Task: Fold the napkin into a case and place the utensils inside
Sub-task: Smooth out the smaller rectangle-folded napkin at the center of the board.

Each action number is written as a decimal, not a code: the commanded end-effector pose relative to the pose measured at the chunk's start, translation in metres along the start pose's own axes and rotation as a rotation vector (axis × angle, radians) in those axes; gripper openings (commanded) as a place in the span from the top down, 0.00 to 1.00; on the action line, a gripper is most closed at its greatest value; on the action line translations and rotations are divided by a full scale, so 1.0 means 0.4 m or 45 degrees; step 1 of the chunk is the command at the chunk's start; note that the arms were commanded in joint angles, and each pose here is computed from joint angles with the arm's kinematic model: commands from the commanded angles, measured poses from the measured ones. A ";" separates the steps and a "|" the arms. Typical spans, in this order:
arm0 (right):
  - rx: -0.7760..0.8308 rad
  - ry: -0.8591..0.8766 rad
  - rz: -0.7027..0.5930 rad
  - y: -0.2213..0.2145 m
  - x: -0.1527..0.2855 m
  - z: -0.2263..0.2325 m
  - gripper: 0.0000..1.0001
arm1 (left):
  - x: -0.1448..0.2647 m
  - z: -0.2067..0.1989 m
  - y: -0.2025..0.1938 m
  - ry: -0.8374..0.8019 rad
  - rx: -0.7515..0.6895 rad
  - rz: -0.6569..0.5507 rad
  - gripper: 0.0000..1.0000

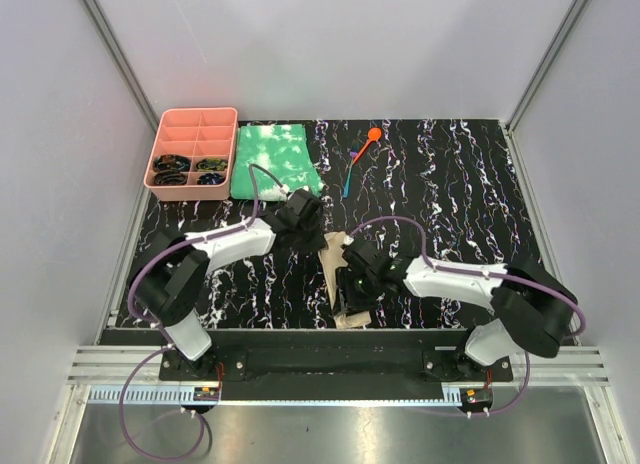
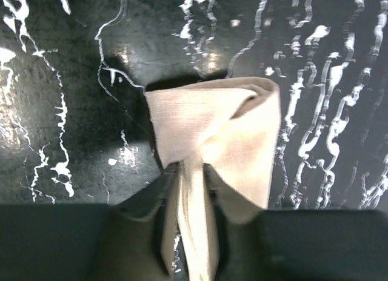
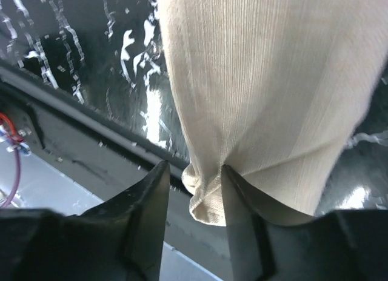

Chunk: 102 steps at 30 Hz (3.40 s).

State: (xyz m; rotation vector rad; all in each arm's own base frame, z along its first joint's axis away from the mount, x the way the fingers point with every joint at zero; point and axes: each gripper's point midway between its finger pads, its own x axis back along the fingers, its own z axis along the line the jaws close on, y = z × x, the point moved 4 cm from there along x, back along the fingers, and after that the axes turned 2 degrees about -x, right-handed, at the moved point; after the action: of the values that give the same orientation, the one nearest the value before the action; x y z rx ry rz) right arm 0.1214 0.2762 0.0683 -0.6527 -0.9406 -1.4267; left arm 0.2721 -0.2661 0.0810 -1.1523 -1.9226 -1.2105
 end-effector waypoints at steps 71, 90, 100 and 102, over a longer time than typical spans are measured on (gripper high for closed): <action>-0.272 0.379 -0.207 0.417 -0.041 -0.008 1.00 | 0.006 -0.043 0.056 0.059 -0.515 0.074 0.69; -0.289 0.432 -0.166 0.422 -0.059 -0.013 1.00 | -0.031 -0.033 0.026 0.098 -0.530 0.109 0.77; -0.293 0.492 -0.140 0.415 -0.060 -0.001 1.00 | 0.001 -0.050 0.045 0.075 -0.485 0.047 1.00; -0.303 0.505 -0.139 0.418 -0.067 0.000 1.00 | 0.004 -0.061 0.034 0.035 -0.452 0.074 1.00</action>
State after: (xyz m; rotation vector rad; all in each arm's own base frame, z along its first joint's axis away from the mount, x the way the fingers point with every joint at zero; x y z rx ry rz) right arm 0.2802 0.2936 0.0628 -0.5440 -0.5533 -1.6915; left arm 0.2813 -0.2739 0.0767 -1.3467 -1.5601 -1.5963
